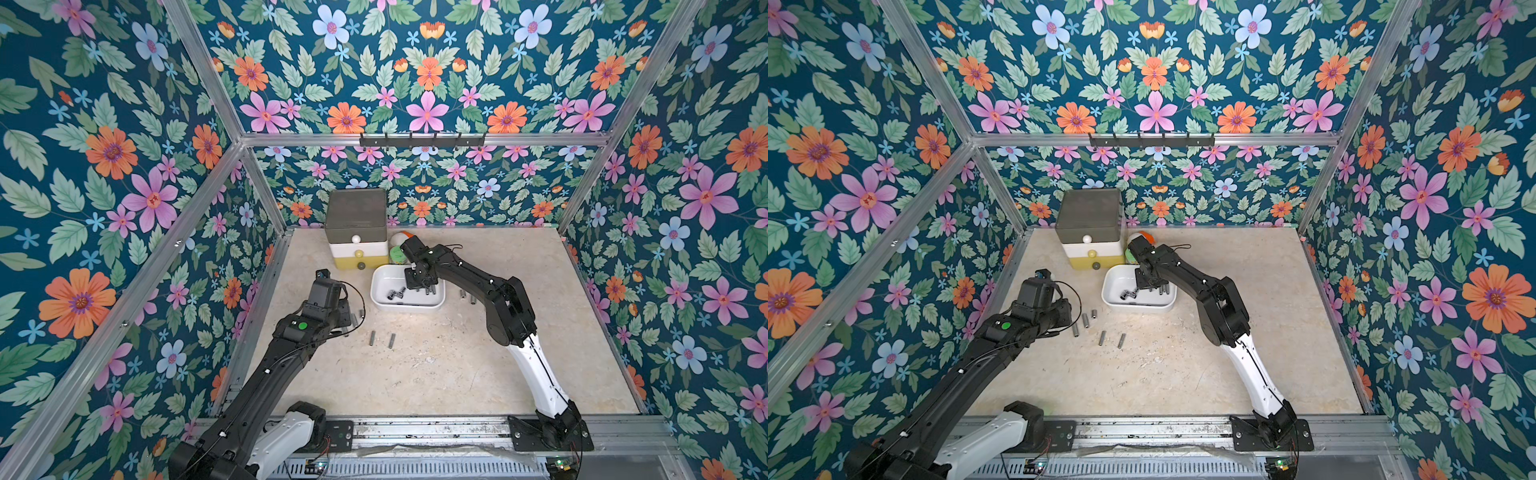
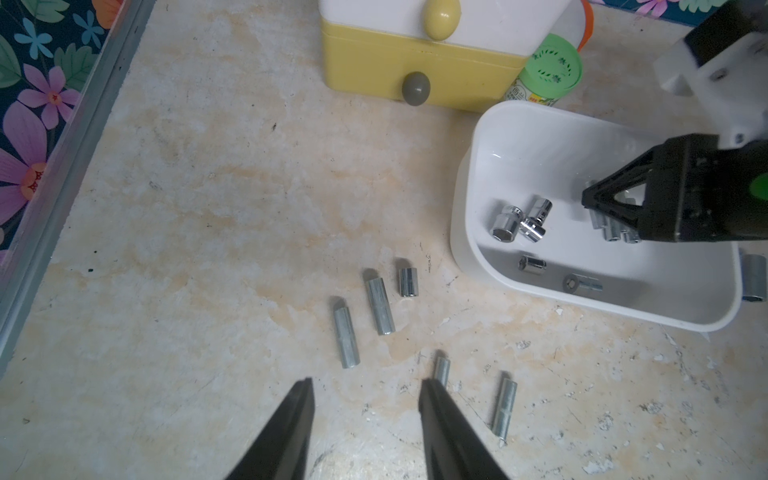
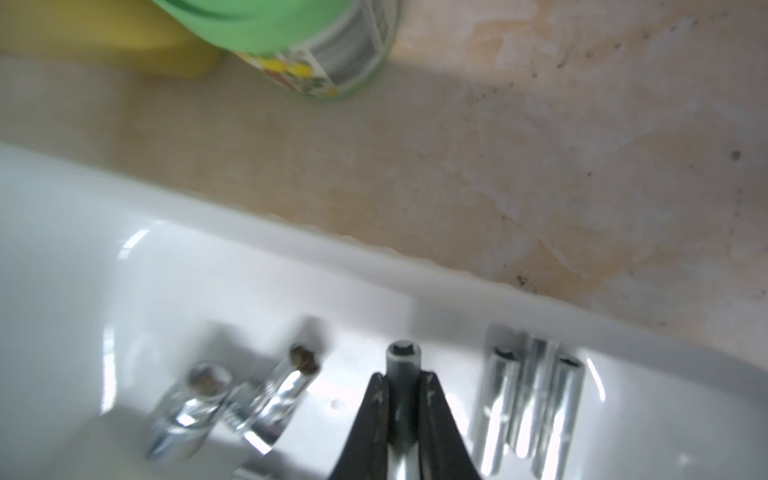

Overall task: Take out the socket from the storage box
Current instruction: Pick up the socket head from the storage box, then place the socket head at the center of the board.

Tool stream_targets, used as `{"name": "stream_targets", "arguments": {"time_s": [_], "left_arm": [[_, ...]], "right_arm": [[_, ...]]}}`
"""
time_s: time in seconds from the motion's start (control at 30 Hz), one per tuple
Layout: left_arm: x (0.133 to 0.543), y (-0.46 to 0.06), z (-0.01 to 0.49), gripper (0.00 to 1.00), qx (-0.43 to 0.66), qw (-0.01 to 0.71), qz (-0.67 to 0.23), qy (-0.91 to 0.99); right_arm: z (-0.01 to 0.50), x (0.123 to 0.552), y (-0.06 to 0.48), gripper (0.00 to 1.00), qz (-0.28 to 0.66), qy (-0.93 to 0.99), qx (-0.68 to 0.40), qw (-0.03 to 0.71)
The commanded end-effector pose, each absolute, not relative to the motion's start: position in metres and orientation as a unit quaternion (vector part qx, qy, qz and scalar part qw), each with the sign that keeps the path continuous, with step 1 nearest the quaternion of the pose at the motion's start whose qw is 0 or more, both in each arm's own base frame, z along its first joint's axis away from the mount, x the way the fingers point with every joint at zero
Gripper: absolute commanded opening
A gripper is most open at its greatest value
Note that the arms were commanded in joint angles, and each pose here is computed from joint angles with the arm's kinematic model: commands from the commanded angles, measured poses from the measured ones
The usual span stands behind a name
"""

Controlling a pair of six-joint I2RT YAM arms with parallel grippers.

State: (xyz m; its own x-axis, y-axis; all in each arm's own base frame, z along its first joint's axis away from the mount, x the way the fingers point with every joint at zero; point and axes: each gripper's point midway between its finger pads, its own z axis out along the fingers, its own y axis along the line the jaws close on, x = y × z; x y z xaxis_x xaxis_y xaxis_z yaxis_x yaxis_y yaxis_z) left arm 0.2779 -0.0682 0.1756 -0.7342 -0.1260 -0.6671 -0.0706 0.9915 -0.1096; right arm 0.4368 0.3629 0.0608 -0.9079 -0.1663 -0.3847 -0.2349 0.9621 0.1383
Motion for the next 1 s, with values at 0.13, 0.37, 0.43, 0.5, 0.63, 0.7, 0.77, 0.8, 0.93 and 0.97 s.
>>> {"name": "stream_targets", "arguments": {"time_s": [0.13,0.37,0.43,0.5,0.63,0.7,0.77,0.8,0.93,0.97], "left_arm": [[0.279,-0.066,0.177,0.48,-0.055,0.366,-0.032,0.928],[0.280,-0.066,0.176,0.48,-0.055,0.364,-0.031,0.929],[0.280,-0.066,0.177,0.48,-0.055,0.364,-0.032,0.929],[0.280,-0.066,0.176,0.48,-0.055,0.364,-0.031,0.929],[0.279,-0.066,0.177,0.48,-0.056,0.365,-0.033,0.929],[0.279,-0.066,0.178,0.48,-0.056,0.366,-0.034,0.928],[0.279,-0.066,0.178,0.49,-0.057,0.367,-0.034,0.928],[0.279,-0.066,0.178,0.49,-0.057,0.367,-0.034,0.928],[0.279,-0.065,0.179,0.49,-0.058,0.368,-0.034,0.927],[0.279,-0.066,0.179,0.49,-0.058,0.368,-0.034,0.927]], "right_arm": [[0.128,0.412,0.386,0.06,0.227,0.959,-0.019,0.171],[0.161,0.372,0.388,0.04,0.339,0.930,0.031,0.142],[0.164,0.359,0.385,0.03,0.355,0.924,0.040,0.136],[0.160,0.342,0.380,0.03,0.356,0.924,0.044,0.135],[0.140,0.303,0.383,0.03,0.343,0.930,0.040,0.124],[0.126,0.286,0.387,0.03,0.331,0.935,0.034,0.125],[0.108,0.271,0.392,0.03,0.305,0.944,0.024,0.121],[0.099,0.265,0.393,0.03,0.292,0.948,0.023,0.124],[0.063,0.246,0.405,0.03,0.261,0.958,0.017,0.116],[0.057,0.244,0.407,0.03,0.258,0.959,0.018,0.116]]}}
